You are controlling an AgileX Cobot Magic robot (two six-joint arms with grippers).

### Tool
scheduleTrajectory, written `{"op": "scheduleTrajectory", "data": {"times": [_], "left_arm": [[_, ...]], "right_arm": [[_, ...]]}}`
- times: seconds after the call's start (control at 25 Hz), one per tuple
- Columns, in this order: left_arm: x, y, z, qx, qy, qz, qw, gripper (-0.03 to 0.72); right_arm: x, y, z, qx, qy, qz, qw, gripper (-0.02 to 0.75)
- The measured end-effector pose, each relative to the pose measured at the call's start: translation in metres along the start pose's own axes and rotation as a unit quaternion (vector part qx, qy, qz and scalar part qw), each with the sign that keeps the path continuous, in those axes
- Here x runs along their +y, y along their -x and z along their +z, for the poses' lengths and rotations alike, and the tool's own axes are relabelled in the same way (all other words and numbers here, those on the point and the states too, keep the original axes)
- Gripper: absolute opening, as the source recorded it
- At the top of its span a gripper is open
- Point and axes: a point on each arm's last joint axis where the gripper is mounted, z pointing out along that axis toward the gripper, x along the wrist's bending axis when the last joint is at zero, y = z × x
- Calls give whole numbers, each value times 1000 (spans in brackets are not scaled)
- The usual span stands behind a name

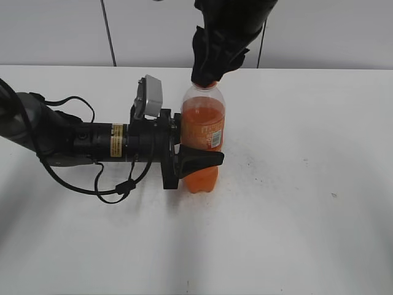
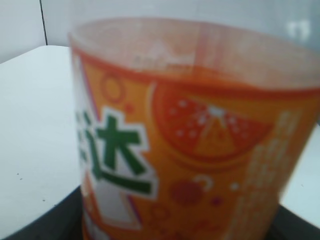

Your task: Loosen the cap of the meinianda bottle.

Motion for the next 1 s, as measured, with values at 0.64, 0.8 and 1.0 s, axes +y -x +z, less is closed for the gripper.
{"op": "scheduleTrajectory", "data": {"times": [0.64,0.8,1.0], "left_arm": [[0,0,0,1,0,-2,1000,415],[0,0,0,1,0,-2,1000,415],[0,0,0,1,1,-2,1000,415]], "right_arm": [[-6,0,-37,-37,16,88,995,269],[-28,18,-40,-51,-11,203,978,269],[-84,63,-35,-88,-25,361,928,269]]}}
